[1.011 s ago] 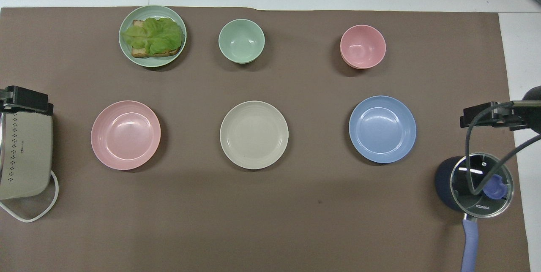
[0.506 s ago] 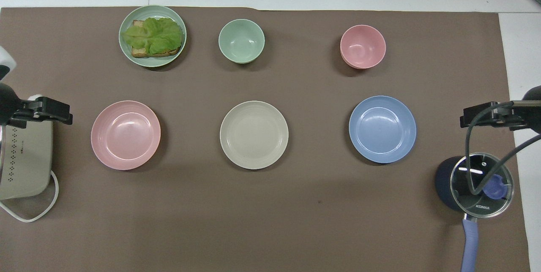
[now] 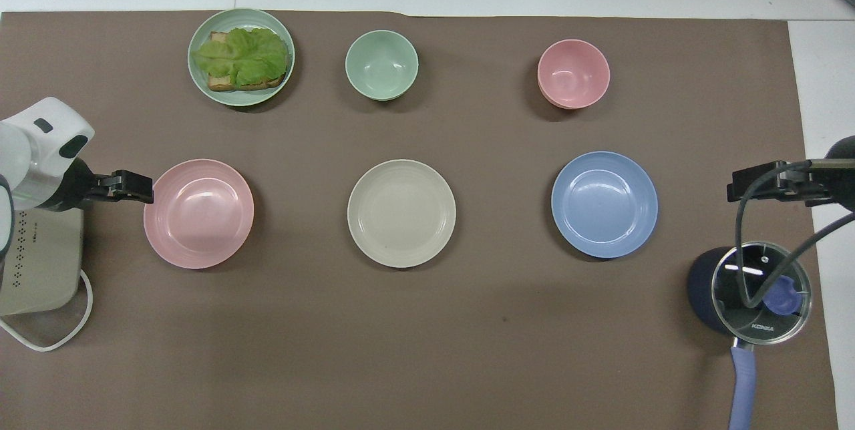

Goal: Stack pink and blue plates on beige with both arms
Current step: 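Grasp the pink plate rim with the left gripper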

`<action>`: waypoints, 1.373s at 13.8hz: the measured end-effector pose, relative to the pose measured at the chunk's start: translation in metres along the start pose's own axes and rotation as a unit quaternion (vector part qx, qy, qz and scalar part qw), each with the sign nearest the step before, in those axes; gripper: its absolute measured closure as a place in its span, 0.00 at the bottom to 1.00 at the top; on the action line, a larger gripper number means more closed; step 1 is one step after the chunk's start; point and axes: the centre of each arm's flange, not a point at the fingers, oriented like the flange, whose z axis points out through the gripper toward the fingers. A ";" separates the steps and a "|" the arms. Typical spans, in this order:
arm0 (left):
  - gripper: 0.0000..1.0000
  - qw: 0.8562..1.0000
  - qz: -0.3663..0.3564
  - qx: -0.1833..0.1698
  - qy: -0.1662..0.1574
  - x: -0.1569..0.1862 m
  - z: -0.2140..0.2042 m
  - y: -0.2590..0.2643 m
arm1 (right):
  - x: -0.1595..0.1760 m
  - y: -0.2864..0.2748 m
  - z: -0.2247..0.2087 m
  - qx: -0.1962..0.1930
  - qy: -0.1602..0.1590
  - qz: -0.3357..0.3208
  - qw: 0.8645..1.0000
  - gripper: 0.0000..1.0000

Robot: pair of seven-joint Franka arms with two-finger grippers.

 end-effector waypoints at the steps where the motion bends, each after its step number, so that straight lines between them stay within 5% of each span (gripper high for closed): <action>1: 0.00 1.000 -0.002 0.000 -0.001 0.006 0.016 -0.004 | 0.000 0.000 0.000 0.000 0.000 0.000 1.000 0.00; 6: 0.00 1.000 -0.018 0.000 -0.006 0.028 0.076 -0.028 | 0.000 0.000 0.000 0.000 0.000 0.000 1.000 0.00; 15: 0.06 0.999 -0.026 -0.001 -0.044 0.015 0.115 -0.038 | 0.000 0.000 0.000 0.000 0.000 0.000 1.000 0.00; 19: 0.52 0.998 -0.024 -0.001 -0.052 0.010 0.122 -0.036 | 0.000 0.000 0.000 0.000 0.000 0.000 1.000 0.00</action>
